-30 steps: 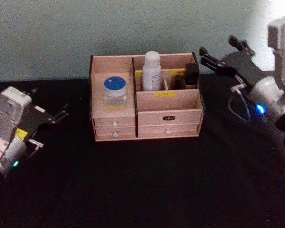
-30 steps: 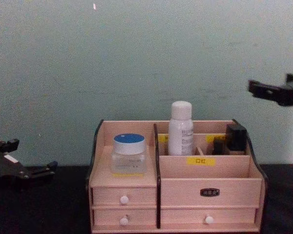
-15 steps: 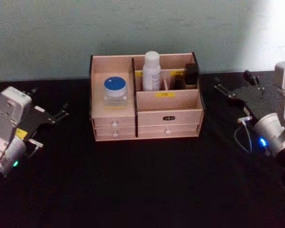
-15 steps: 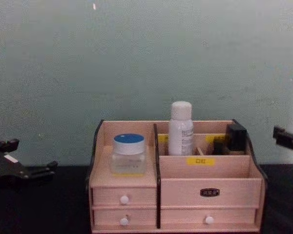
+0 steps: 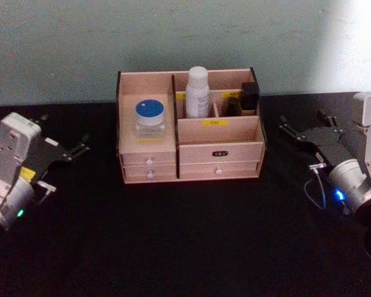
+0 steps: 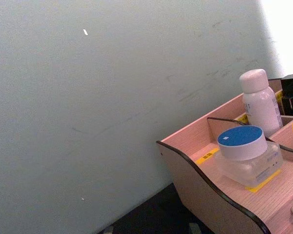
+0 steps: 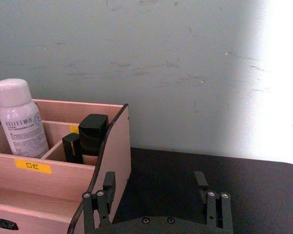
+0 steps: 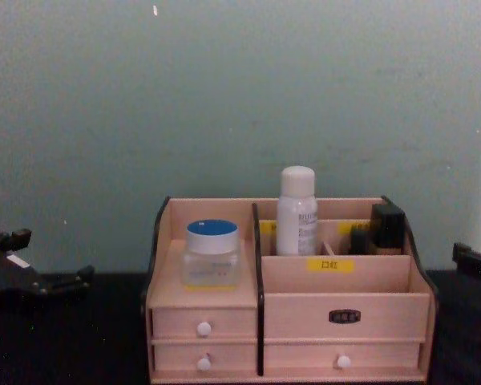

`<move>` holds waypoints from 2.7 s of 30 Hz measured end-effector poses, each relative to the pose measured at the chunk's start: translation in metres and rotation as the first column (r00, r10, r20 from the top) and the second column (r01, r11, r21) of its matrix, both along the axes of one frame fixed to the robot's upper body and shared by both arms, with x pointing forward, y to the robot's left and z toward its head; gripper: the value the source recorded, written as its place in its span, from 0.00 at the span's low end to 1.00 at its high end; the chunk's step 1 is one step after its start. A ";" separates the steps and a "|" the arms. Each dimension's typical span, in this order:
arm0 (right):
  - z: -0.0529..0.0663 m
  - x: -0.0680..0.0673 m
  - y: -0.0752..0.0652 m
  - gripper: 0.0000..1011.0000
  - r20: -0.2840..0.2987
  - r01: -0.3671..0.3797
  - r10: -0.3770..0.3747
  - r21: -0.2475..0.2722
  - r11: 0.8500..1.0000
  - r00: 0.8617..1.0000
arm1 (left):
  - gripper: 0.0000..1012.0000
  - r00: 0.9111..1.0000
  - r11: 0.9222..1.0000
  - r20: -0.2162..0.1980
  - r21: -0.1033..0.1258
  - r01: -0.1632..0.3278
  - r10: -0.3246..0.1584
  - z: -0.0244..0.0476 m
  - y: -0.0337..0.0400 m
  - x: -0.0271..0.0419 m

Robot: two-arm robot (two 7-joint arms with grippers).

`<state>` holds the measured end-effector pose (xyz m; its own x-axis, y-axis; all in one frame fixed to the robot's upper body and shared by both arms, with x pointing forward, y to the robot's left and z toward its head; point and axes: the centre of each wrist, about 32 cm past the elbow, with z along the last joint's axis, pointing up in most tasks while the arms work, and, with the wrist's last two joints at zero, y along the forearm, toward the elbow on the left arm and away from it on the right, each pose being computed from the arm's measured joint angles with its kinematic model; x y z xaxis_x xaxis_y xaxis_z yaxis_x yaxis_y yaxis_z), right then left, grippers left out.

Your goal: Pick up the facial cleanser and watermelon frost from the table and place them into the tiered storage box.

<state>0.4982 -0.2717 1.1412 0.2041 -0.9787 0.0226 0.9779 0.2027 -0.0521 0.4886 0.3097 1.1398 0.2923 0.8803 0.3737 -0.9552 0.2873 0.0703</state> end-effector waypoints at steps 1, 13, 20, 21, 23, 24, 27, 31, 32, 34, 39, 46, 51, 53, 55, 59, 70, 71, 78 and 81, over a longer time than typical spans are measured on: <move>0.000 0.000 0.000 0.99 0.000 0.000 0.000 0.000 1.000 1.000 | 0.99 1.000 1.000 0.000 0.000 0.000 0.000 0.0000 0.0000 0.0000; 0.001 0.000 0.000 0.99 0.004 -0.003 0.003 -0.002 1.000 1.000 | 0.99 1.000 1.000 0.000 0.000 0.000 0.000 0.0000 0.0000 0.0000; 0.001 0.000 0.000 0.99 0.006 -0.004 0.004 -0.002 1.000 1.000 | 0.99 1.000 1.000 0.000 0.000 0.000 0.000 0.0000 0.0000 0.0000; 0.001 0.000 0.000 0.99 0.006 -0.004 0.004 -0.002 1.000 1.000 | 0.99 1.000 1.000 0.000 0.000 0.000 0.000 0.0000 0.0000 0.0000; 0.001 0.000 0.000 0.99 0.007 -0.004 0.004 -0.002 1.000 1.000 | 0.99 1.000 1.000 0.000 0.000 0.000 0.000 0.0000 0.0000 0.0000; 0.001 0.000 0.000 0.99 0.007 -0.004 0.004 -0.002 1.000 1.000 | 0.99 1.000 1.000 0.000 0.000 0.000 0.000 0.0000 0.0000 0.0000; 0.001 0.000 0.000 0.99 0.007 -0.005 0.005 -0.002 1.000 1.000 | 0.99 1.000 1.000 0.000 0.000 0.000 0.000 0.0000 0.0000 0.0000; 0.001 0.000 0.000 0.99 0.008 -0.005 0.005 -0.002 1.000 1.000 | 0.99 1.000 1.000 0.000 0.000 0.000 0.000 0.0000 0.0000 0.0000; 0.001 0.000 0.000 0.99 0.008 -0.005 0.005 -0.002 1.000 1.000 | 0.99 1.000 1.000 0.000 0.000 0.000 0.000 0.0000 0.0000 0.0000; 0.001 0.000 0.000 0.99 0.008 -0.005 0.005 -0.002 1.000 1.000 | 0.99 1.000 1.000 0.000 0.000 0.000 0.000 0.0000 0.0000 0.0000; 0.001 0.000 0.000 0.99 0.008 -0.005 0.005 -0.002 1.000 1.000 | 0.99 1.000 1.000 0.000 0.000 0.000 0.000 0.0000 0.0000 0.0000; 0.001 0.000 0.000 0.99 0.008 -0.004 0.004 -0.001 1.000 1.000 | 0.99 1.000 1.000 0.000 0.000 0.000 0.000 0.0000 0.0000 0.0000; 0.001 0.000 0.000 0.99 0.008 -0.004 0.004 -0.001 1.000 1.000 | 0.99 1.000 1.000 0.000 0.000 0.000 0.000 0.0000 0.0000 0.0000; 0.001 0.000 0.000 0.99 0.008 -0.004 0.004 -0.001 1.000 1.000 | 0.99 1.000 1.000 0.000 0.000 0.000 0.000 0.0000 0.0000 0.0000; 0.001 0.000 0.000 0.99 0.008 -0.004 0.004 -0.001 1.000 1.000 | 0.99 1.000 1.000 0.000 0.000 0.000 0.000 0.0000 0.0000 0.0000; 0.001 0.000 0.000 0.99 0.008 -0.004 0.004 -0.001 1.000 1.000 | 0.99 1.000 1.000 0.000 0.000 0.000 0.000 0.0000 0.0000 0.0000; 0.001 0.000 0.000 0.99 0.008 -0.004 0.004 -0.001 1.000 1.000 | 0.99 1.000 1.000 0.000 0.000 0.000 0.000 0.0000 0.0000 0.0000; 0.001 0.000 0.000 0.99 0.008 -0.004 0.004 -0.001 1.000 1.000 | 0.99 1.000 1.000 0.000 0.000 0.000 0.000 0.0000 0.0000 0.0000; 0.001 0.000 0.000 0.99 0.008 -0.004 0.004 -0.001 1.000 1.000 | 0.99 1.000 1.000 0.000 0.000 0.000 0.000 0.0000 0.0000 0.0000; 0.001 0.000 0.000 0.99 0.008 -0.004 0.004 -0.001 1.000 1.000 | 0.99 1.000 1.000 0.000 0.000 0.000 0.000 0.0000 0.0000 0.0000</move>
<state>0.4986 -0.2717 1.1423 0.2082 -0.9778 0.0251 0.9773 0.2069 -0.0449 0.4886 0.3097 1.1398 0.2922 0.8803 0.3738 -0.9553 0.2873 0.0703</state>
